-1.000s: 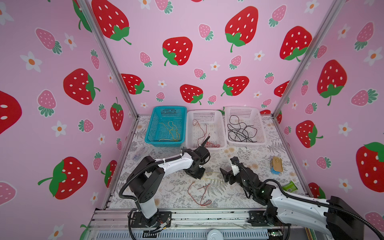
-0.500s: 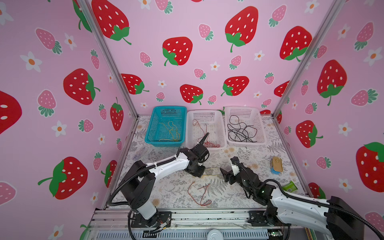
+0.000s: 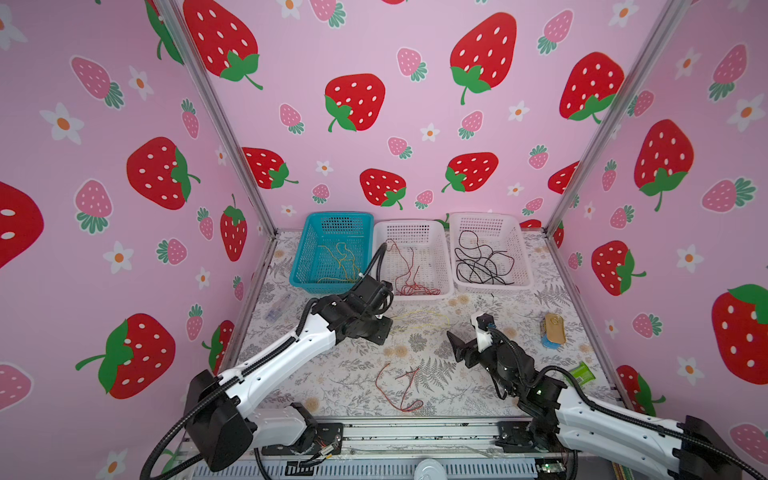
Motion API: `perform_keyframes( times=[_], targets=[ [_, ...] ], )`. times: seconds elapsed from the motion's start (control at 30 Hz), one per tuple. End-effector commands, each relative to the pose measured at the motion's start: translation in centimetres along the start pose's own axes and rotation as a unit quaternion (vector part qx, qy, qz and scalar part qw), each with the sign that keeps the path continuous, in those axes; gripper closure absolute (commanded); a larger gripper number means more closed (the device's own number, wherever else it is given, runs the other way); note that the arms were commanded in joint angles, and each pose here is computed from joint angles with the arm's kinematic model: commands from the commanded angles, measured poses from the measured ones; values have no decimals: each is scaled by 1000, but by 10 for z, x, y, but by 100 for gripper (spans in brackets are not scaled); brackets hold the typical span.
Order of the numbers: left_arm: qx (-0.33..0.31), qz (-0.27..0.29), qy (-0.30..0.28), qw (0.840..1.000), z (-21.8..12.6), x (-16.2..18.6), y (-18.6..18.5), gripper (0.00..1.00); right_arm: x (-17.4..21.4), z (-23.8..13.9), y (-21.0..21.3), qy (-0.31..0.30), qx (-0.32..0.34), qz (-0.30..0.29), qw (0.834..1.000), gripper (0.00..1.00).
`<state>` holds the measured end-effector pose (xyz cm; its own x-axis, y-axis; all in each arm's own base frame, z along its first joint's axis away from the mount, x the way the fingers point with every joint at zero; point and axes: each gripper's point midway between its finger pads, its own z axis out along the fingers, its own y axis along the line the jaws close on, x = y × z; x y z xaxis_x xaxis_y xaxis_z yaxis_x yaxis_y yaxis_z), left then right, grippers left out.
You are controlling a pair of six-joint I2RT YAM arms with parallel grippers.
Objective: Untangle the cables
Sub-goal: 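Carry the yellow wire with the left gripper into the teal basket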
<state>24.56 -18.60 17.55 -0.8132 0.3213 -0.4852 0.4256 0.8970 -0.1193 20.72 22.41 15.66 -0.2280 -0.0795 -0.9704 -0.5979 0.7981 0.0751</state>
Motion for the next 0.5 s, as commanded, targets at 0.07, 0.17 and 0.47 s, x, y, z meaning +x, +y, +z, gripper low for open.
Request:
perform_keyframes(
  times=[0.07,0.17,0.47],
  targets=[
    [-2,-49,-69,996,-44,-28,30,100,1,5,18,8,-42,-10,999,17],
    [-7,-81,-99,992,-59,-43,48,100,2,5,20,9,-49,-12,999,17],
    [17,-221,-168,960,-64,-103,105,100,7,11,22,19,-50,-23,998,17]
  ],
)
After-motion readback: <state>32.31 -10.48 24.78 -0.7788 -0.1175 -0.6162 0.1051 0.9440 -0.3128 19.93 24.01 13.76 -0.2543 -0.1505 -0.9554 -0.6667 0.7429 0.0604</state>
